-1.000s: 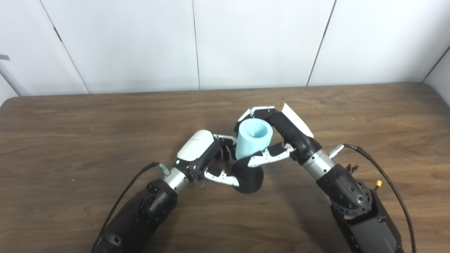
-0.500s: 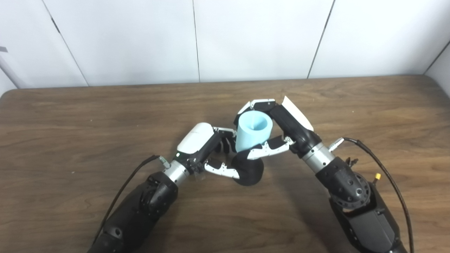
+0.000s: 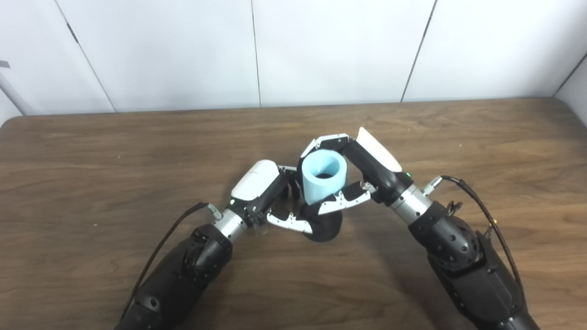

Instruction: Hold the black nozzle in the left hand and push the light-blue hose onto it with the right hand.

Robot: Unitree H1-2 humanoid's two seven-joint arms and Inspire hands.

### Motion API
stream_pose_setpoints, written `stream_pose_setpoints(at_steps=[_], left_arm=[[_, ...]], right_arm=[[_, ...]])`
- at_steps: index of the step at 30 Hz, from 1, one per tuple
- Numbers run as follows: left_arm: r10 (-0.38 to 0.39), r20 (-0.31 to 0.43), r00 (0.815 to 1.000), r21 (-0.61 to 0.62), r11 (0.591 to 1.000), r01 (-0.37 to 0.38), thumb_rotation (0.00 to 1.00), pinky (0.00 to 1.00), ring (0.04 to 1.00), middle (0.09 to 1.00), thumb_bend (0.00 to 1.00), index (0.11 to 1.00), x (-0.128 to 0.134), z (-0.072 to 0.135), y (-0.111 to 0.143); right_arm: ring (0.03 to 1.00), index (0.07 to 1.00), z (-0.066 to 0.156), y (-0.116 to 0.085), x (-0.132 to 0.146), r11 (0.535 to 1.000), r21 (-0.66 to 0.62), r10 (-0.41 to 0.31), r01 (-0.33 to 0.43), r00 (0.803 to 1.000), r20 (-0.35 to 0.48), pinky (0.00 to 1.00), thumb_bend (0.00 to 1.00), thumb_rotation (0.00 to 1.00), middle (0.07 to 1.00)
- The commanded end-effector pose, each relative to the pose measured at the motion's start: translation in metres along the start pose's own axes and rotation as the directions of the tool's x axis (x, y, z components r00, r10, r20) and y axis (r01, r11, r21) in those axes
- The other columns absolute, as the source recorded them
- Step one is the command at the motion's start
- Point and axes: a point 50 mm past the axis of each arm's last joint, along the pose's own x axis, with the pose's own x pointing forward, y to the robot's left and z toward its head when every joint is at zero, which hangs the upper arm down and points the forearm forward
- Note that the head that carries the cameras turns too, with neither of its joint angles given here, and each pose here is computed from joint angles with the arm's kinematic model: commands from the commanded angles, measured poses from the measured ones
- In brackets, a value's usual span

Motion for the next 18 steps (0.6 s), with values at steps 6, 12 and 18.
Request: stream_pose_setpoints(at_steps=[6, 12, 18], left_arm=[[-0.239, -0.18, 0.954, -0.042, 0.971, 0.235, 0.0, 0.37, 0.419, 0.493, 0.5, 0.495, -0.044, -0.021, -0.056], [-0.245, -0.187, 0.951, -0.039, 0.969, 0.242, 0.0, 0.37, 0.417, 0.492, 0.5, 0.498, -0.044, -0.021, -0.055], [-0.249, -0.186, 0.951, -0.039, 0.969, 0.246, 0.0, 0.37, 0.418, 0.489, 0.5, 0.502, -0.044, -0.021, -0.053]], right_arm=[[0.412, 0.496, -0.016, 0.018, -0.016, 0.992, -0.006, 0.125, -0.126, 0.989, -0.076, 0.34, 0.52, 0.0, 0.487], [0.407, 0.498, -0.016, 0.022, -0.021, 0.995, 0.015, 0.096, -0.095, 0.986, -0.14, 0.34, 0.52, 0.0, 0.486], [0.402, 0.507, -0.014, 0.029, -0.025, 0.996, 0.091, 0.044, -0.019, 0.959, -0.28, 0.32, 0.52, 0.0, 0.49]])
